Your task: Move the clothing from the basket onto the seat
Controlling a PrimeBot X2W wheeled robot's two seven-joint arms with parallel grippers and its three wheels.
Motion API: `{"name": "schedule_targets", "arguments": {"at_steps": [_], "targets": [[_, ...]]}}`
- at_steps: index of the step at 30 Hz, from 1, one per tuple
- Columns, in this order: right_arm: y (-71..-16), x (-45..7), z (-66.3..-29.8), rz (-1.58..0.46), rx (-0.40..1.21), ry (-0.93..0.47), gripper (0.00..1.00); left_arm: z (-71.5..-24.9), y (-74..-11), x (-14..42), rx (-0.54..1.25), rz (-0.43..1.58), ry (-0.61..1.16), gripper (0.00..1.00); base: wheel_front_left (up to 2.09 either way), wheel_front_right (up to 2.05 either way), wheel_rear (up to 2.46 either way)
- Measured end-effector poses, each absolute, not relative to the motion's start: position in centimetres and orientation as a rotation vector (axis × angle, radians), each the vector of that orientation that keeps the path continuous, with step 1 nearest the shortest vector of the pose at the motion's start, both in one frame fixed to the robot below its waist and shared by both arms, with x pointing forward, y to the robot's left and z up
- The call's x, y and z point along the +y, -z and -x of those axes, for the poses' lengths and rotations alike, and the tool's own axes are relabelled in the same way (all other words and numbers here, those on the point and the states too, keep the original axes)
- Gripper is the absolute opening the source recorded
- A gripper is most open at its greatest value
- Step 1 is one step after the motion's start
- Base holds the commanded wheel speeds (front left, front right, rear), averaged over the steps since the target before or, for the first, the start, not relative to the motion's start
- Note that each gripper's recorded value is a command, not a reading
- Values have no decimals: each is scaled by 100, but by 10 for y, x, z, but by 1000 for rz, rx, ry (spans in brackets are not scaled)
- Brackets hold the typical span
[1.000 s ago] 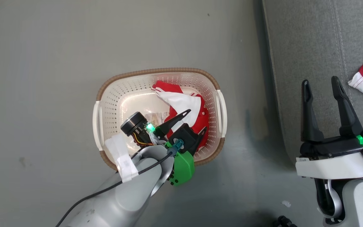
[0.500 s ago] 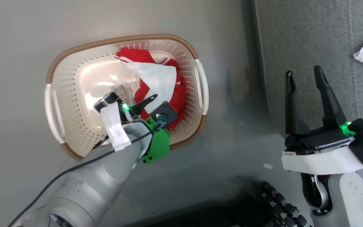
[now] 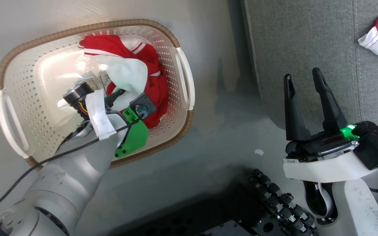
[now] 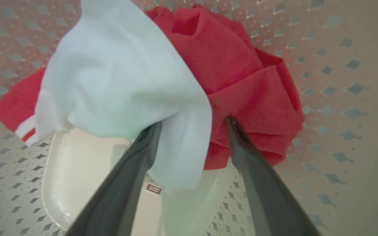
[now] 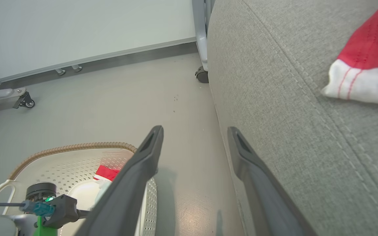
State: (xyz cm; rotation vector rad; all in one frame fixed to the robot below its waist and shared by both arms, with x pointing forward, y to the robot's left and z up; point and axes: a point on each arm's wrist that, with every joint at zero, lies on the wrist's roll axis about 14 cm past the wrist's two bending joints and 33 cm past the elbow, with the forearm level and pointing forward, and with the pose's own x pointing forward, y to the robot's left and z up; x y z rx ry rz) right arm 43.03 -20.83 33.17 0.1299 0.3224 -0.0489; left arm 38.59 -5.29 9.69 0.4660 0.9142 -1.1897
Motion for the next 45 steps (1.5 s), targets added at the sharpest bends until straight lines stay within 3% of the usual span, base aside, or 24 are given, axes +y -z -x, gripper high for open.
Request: {"name": "schedule_targets", "arguments": {"at_steps": [14,15,16,18,33,45], "targets": [[-321,-216,-424,-128,360,79,100,-408,-64,-49,875,-575,1178,100,0,0,0],[-321,-217,-423,-126,361,81,100,-410,-62,-47,873,-581,1173,96,0,0,0],[-321,-217,-423,-125,361,83,100,-412,-60,-46,873,-586,1168,60,0,0,0],[-322,-219,-423,-121,359,86,100,-413,-57,-43,878,-600,1160,0,0,0,0],[-330,-220,-427,-126,331,88,100,-433,-68,-41,818,-496,1104,0,0,0,0],[-355,-221,-438,-102,249,74,100,-436,-133,-75,695,-267,1073,0,0,0,0]]}}
